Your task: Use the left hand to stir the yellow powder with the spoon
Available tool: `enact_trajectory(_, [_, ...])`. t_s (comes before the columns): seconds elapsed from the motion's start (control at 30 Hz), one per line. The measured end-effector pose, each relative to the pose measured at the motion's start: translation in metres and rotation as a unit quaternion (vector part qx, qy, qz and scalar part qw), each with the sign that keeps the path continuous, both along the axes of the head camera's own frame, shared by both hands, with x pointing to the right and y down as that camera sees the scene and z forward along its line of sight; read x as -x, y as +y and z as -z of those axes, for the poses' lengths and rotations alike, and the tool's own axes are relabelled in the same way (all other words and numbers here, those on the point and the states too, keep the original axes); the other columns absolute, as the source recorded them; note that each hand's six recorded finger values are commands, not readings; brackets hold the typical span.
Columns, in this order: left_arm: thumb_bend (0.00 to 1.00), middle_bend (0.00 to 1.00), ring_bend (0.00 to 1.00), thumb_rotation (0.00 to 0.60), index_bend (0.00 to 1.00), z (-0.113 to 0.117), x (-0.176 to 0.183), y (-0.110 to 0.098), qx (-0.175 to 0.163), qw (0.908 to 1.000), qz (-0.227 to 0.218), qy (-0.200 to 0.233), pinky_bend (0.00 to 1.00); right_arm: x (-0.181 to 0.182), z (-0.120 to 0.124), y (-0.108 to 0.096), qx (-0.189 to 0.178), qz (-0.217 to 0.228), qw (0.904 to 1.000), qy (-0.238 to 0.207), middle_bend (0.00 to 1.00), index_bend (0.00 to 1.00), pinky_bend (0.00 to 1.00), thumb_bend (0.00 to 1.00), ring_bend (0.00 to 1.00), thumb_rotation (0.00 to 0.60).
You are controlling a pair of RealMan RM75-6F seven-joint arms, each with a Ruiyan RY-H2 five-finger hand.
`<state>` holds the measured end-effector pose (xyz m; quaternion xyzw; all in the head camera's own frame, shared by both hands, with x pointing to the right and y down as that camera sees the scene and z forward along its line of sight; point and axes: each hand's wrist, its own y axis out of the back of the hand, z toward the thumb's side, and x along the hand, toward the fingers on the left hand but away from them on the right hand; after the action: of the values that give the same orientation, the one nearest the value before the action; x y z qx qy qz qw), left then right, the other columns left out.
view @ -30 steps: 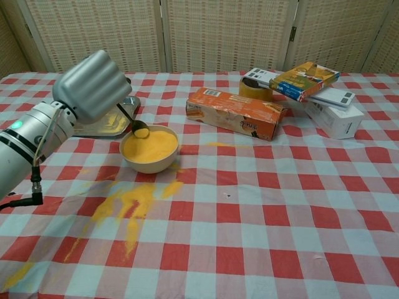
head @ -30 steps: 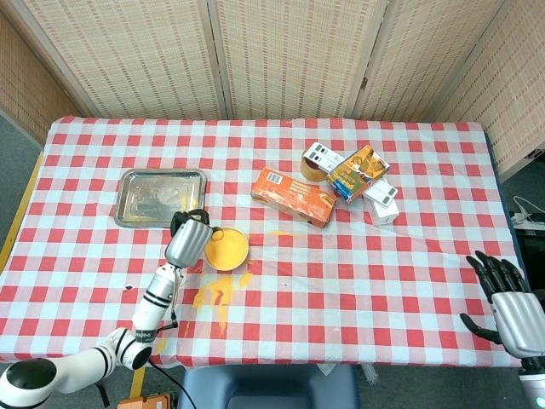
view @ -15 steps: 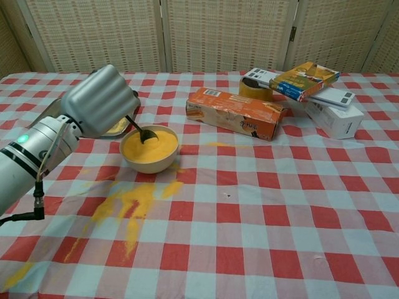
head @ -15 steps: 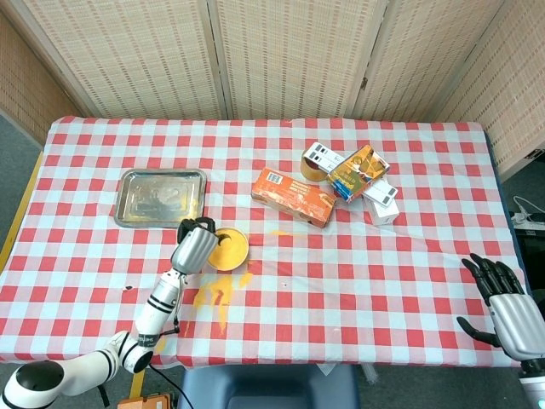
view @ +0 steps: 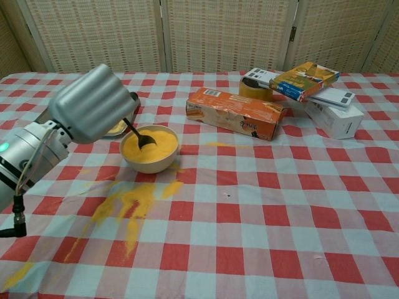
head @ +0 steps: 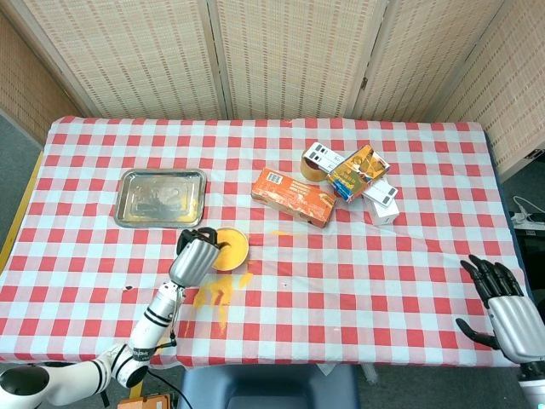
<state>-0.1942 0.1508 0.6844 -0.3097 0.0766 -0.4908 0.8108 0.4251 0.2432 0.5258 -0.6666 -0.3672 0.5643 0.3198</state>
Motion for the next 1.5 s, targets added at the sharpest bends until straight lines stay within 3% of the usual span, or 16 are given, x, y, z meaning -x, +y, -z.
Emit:
enact_trajectory(0.3, [0.49,1.00,1.00,0.600,0.91,0.016,-0.002,-0.007,-0.014,0.9996,0.012,0.019,1.00,0.000,0.002,0.001,-0.002,0.001,1.0000,-0.001,0.00,0.00,0.00,0.15,0.00,0.600])
enact_trajectory(0.57, [0.49,1.00,1.00,0.600,0.91,0.015,-0.003,0.000,-0.007,0.9998,0.009,0.016,1.00,0.000,0.002,0.001,-0.002,0.002,1.0000,-0.003,0.00,0.00,0.00,0.15,0.00,0.600])
enact_trajectory(0.97, [0.49,1.00,1.00,0.600,0.91,-0.008,-0.004,0.010,0.010,0.9998,-0.001,-0.018,1.00,0.000,0.006,0.002,-0.006,0.003,1.0000,-0.005,0.00,0.00,0.00,0.15,0.00,0.600])
enact_trajectory(1.5, [0.49,1.00,1.00,0.600,0.91,-0.036,0.013,-0.020,0.001,0.9976,0.021,-0.066,1.00,-0.004,0.003,-0.002,-0.007,-0.007,0.9999,0.004,0.00,0.00,0.00,0.15,0.00,0.600])
